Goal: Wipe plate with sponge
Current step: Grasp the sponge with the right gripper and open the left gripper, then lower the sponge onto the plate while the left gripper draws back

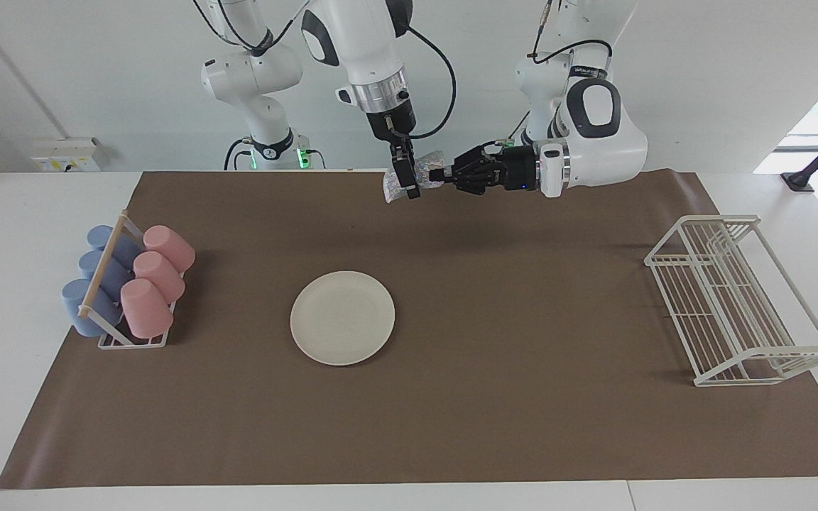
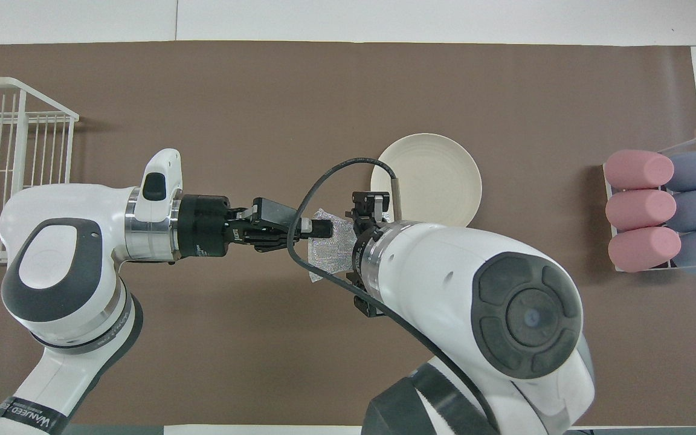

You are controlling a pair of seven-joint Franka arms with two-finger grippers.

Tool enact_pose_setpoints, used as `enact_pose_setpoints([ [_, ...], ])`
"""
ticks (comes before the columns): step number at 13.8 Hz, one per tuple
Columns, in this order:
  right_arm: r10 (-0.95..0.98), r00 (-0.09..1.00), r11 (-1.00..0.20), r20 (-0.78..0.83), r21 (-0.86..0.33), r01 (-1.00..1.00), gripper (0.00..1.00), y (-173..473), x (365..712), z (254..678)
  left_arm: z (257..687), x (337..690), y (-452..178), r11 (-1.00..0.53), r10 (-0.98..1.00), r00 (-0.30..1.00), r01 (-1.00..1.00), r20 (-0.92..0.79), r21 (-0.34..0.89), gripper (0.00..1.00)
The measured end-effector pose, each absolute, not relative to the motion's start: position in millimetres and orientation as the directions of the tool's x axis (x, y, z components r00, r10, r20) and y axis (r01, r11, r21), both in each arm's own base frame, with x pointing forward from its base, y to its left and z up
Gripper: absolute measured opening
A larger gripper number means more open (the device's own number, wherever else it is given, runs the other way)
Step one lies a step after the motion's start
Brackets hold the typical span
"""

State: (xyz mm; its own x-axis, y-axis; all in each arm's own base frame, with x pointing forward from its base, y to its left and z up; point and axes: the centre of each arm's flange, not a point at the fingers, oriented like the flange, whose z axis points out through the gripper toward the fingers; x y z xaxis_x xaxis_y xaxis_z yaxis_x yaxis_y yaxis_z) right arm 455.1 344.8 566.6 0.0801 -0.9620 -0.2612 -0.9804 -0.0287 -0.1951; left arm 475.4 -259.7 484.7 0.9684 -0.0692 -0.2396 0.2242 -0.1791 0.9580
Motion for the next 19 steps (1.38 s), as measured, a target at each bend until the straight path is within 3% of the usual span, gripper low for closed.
enact_pose_setpoints([
  [3, -0.961, 0.097, -0.043, -0.260, -0.205, -0.978, 0.30, 344.1, 455.9, 567.5, 484.3, 474.7, -260.0, -0.179, -0.074, 0.968, 0.225, -0.241, 0.958, 0.04],
  [5, -0.960, 0.097, -0.041, -0.263, -0.211, -0.977, 0.12, 343.8, 456.7, 568.3, 483.7, 473.8, -260.5, -0.179, -0.078, 0.967, 0.226, -0.243, 0.958, 0.04],
  [8, -0.959, 0.109, -0.052, -0.260, -0.214, -0.975, 0.08, 342.9, 457.4, 568.1, 483.7, 473.0, -261.3, -0.182, -0.082, 0.967, 0.222, -0.240, 0.958, 0.04],
  [10, -0.959, 0.125, -0.069, -0.255, -0.218, -0.973, 0.08, 341.4, 458.3, 567.5, 485.6, 472.0, -261.9, -0.183, -0.083, 0.968, 0.220, -0.238, 0.958, 0.20],
  [15, -0.958, 0.147, -0.091, -0.248, -0.223, -0.970, 0.08, 338.8, 460.0, 566.4, 486.6, 470.3, -261.0, -0.209, -0.089, 0.969, 0.207, -0.229, 0.956, 0.80],
  [17, -0.955, 0.194, -0.145, -0.226, -0.217, -0.965, 0.08, 333.7, 461.3, 563.2, 484.1, 469.9, -258.1, -0.246, -0.096, 0.971, 0.190, -0.219, 0.950, 1.00],
  [19, -0.940, 0.285, -0.244, -0.186, -0.214, -0.946, 0.08, 313.9, 471.3, 557.9, 480.3, 470.2, -252.0, -0.302, -0.105, 0.973, 0.164, -0.204, 0.939, 1.00],
])
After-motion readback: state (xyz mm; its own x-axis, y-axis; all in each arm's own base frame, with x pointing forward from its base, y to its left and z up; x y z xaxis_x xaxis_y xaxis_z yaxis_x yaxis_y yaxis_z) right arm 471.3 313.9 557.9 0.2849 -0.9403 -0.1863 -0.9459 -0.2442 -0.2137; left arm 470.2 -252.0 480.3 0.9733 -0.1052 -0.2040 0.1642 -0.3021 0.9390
